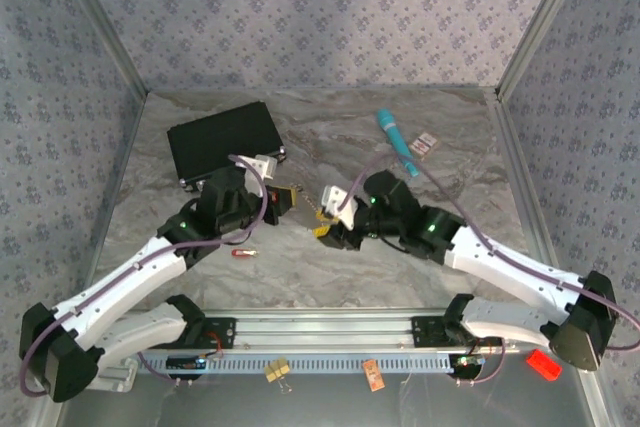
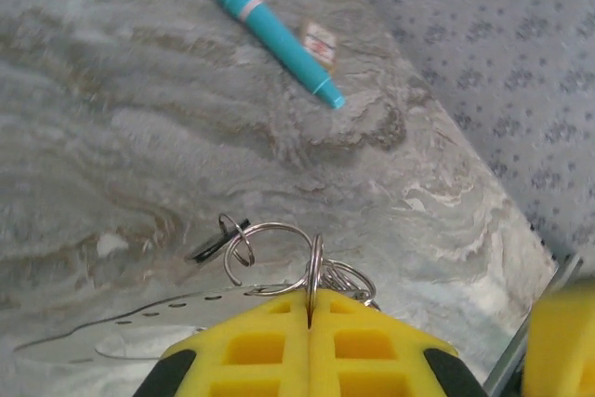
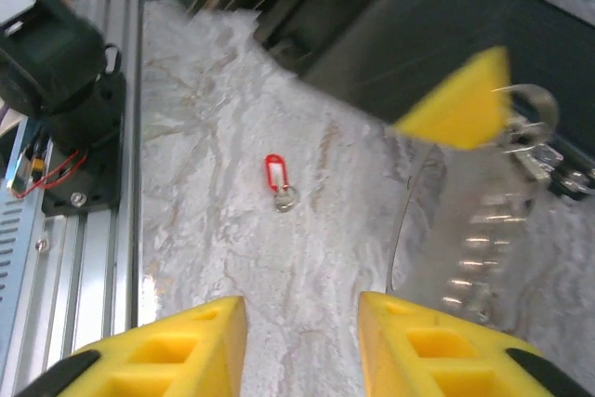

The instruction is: Put the keys on the keyring

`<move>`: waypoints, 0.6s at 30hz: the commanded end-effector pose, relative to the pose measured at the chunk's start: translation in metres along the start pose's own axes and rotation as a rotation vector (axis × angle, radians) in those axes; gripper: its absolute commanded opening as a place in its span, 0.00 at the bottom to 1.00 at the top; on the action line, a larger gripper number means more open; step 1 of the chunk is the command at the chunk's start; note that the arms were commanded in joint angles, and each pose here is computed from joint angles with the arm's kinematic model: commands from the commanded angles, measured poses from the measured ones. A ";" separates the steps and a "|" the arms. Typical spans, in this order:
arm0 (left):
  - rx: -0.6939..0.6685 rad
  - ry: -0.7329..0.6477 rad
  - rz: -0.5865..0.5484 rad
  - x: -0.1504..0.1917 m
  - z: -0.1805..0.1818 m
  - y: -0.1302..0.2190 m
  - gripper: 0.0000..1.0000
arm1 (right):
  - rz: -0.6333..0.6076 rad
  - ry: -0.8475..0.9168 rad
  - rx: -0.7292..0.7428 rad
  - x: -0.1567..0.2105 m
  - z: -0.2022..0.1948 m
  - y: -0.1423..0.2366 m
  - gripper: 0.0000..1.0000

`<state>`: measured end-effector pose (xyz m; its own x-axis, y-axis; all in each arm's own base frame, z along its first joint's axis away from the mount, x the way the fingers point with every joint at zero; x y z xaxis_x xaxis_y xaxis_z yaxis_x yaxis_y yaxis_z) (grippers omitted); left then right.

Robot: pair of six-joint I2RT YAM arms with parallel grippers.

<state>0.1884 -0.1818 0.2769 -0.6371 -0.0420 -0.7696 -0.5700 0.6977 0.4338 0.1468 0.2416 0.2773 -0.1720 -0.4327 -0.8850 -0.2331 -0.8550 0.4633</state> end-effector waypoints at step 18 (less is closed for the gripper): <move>-0.211 0.949 0.394 0.010 -0.014 -0.001 0.00 | -0.199 0.183 0.336 0.034 0.000 -0.055 0.27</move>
<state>0.1837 -0.1934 0.2683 -0.9206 -0.3886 -0.0392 -0.2958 0.6281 0.7197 0.1531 0.2696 0.2166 -0.0042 -0.3557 -0.9346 -0.5039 -0.8065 0.3092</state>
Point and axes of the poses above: each hand's point on the last joint's axis, 136 mm out from that joint toward the fingers, its own y axis back along the fingers, its own z axis along the line the jaws close on, x = y × z, the point moved 9 cm from there along y, back along the fingers, and after that the axes turned 7 degrees about -y, right-handed, at the moved point
